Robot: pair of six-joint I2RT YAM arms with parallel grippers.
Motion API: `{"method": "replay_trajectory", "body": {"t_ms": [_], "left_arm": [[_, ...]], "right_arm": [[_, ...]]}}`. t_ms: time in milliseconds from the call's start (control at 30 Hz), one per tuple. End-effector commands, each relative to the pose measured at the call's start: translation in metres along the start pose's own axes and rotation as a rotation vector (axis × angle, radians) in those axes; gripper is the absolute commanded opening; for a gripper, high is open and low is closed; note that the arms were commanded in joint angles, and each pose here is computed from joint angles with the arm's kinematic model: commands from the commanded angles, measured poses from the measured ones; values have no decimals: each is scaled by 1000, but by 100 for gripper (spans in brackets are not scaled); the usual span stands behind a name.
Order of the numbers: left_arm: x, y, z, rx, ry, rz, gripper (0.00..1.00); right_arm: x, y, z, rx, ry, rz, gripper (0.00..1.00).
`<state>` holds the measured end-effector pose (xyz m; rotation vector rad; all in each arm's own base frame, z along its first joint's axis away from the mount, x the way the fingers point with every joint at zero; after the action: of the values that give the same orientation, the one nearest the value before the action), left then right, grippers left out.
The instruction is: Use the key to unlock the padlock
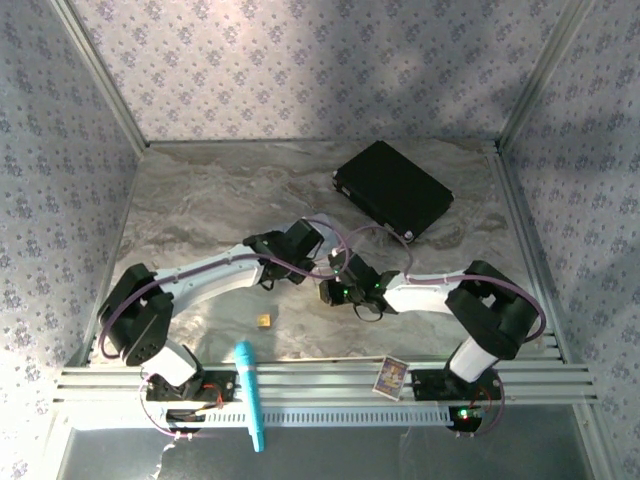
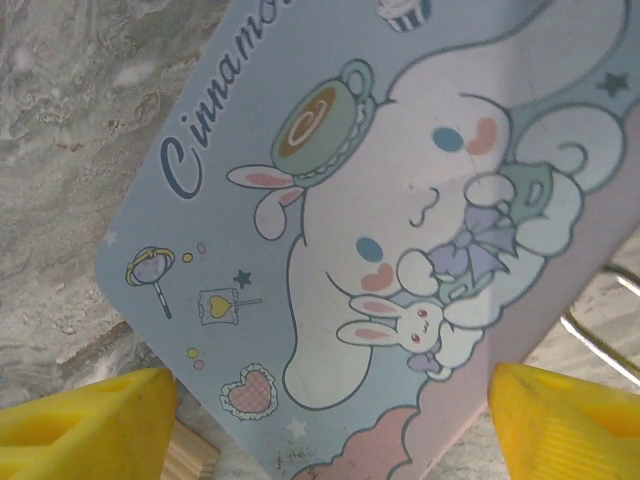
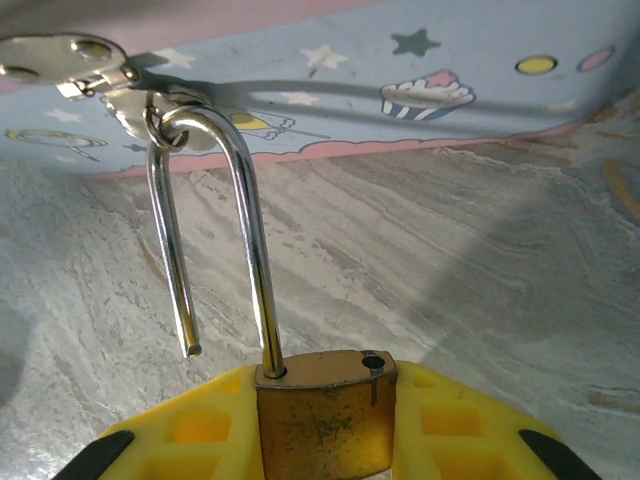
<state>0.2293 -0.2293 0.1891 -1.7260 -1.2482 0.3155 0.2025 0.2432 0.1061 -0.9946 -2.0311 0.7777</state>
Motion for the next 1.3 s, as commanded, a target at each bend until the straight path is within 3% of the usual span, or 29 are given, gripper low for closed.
{"method": "replay_trajectory", "body": {"t_ms": [0,267,600,833,1267], "left_arm": [[-4,8,11,69,110,-59,77],[-22,23,23,147,185,-58,61],[-37,38,38,204,250,-68,51],[-39,38,41,204,261,-48,48],[-39,33,41,204,287,-22,47]], "right_arm": [[-23,-1,15,55,109,43,13],[-22,5,14,-22,237,-21,10],[-4,20,16,-145,340,-45,6],[-11,22,15,-216,387,-136,5],[-33,43,17,-205,618,-226,4]]}}
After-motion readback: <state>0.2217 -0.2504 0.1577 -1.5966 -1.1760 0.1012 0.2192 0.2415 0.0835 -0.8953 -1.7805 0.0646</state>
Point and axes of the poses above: each hand's point on the last joint's axis, 136 mm out from that joint toward the fingers, its own y axis out along the fingers, its own x axis along the line the jaws close on, z = x × y, the point moved 10 cm from there along -y, back along the fingers, and after that the axes turned 7 degrees about -y, right-handed, at the moved point
